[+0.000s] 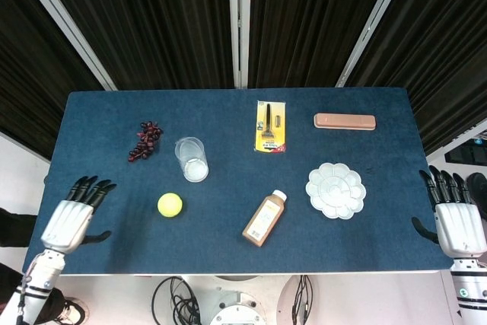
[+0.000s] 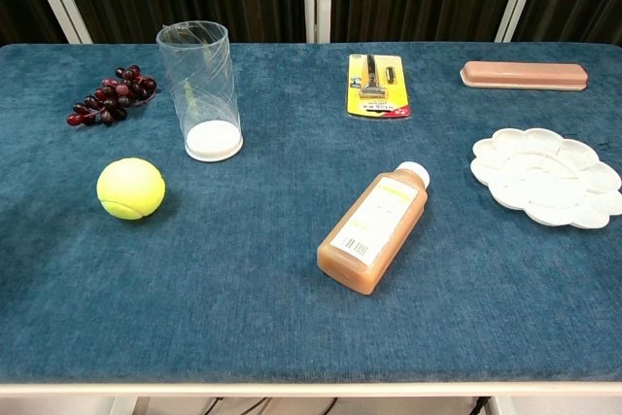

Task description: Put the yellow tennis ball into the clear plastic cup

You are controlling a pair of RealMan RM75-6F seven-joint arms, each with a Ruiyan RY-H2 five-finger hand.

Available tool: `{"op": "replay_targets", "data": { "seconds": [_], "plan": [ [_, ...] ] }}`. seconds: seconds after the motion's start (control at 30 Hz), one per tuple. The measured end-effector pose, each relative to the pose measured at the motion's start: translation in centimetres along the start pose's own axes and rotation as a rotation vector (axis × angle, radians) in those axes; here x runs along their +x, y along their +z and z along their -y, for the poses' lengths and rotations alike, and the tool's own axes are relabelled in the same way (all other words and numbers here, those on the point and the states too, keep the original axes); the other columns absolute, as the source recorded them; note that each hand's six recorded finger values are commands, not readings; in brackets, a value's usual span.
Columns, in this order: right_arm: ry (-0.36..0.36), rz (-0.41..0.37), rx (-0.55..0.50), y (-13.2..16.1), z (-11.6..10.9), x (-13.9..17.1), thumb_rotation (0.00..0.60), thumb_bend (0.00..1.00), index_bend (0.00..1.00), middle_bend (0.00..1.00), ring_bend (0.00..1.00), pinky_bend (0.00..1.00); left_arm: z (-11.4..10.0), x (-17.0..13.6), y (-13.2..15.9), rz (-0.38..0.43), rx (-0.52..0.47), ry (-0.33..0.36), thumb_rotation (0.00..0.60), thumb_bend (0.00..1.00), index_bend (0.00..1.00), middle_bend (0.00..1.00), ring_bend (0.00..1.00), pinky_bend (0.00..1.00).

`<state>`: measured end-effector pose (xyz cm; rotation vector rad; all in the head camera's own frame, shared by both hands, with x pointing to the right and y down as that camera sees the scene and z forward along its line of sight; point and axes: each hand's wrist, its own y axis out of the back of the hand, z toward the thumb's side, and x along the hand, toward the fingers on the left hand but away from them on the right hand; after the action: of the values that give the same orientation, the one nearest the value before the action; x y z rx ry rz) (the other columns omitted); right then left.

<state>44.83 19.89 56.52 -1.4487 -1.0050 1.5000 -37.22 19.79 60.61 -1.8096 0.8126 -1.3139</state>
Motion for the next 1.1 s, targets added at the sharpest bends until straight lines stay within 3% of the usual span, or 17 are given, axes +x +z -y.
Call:
{"op": "replay_targets", "data": {
  "seconds": [0.2, 0.4, 0.6, 0.83, 1.1],
  "plan": [
    [-0.020, 0.008, -0.011, -0.3, -0.6, 0.3, 0.600, 0.17, 0.00, 0.00, 0.00, 0.00, 1.9, 3.6, 3.7, 0.136, -0.021, -0.073, 0.600, 0.11, 0.12, 0.09, 0.00, 0.13],
    [-0.024, 0.022, -0.012, -0.9, -0.7, 0.5, 0.600, 0.20, 0.00, 0.00, 0.00, 0.00, 4.7, 6.6, 5.5, 0.198, -0.017, -0.136, 0.600, 0.14, 0.12, 0.09, 0.00, 0.15],
    [-0.019, 0.030, -0.016, -1.2, -0.6, 0.4, 0.600, 0.24, 0.00, 0.00, 0.00, 0.00, 6.6, 8.3, 6.7, 0.211, -0.028, -0.166, 0.600, 0.17, 0.13, 0.09, 0.00, 0.17],
    [-0.018, 0.032, -0.022, -1.5, -0.4, 0.4, 0.600, 0.30, 0.00, 0.00, 0.00, 0.00, 7.8, 9.3, 6.9, 0.203, -0.029, -0.195, 0.600, 0.20, 0.19, 0.11, 0.04, 0.28],
    [-0.028, 0.042, -0.040, -1.8, -0.8, 0.7, 0.600, 0.31, 0.00, 0.00, 0.00, 0.00, 8.8, 10.2, 6.7, 0.191, -0.006, -0.214, 0.600, 0.23, 0.31, 0.27, 0.24, 0.51]
  ]
}}
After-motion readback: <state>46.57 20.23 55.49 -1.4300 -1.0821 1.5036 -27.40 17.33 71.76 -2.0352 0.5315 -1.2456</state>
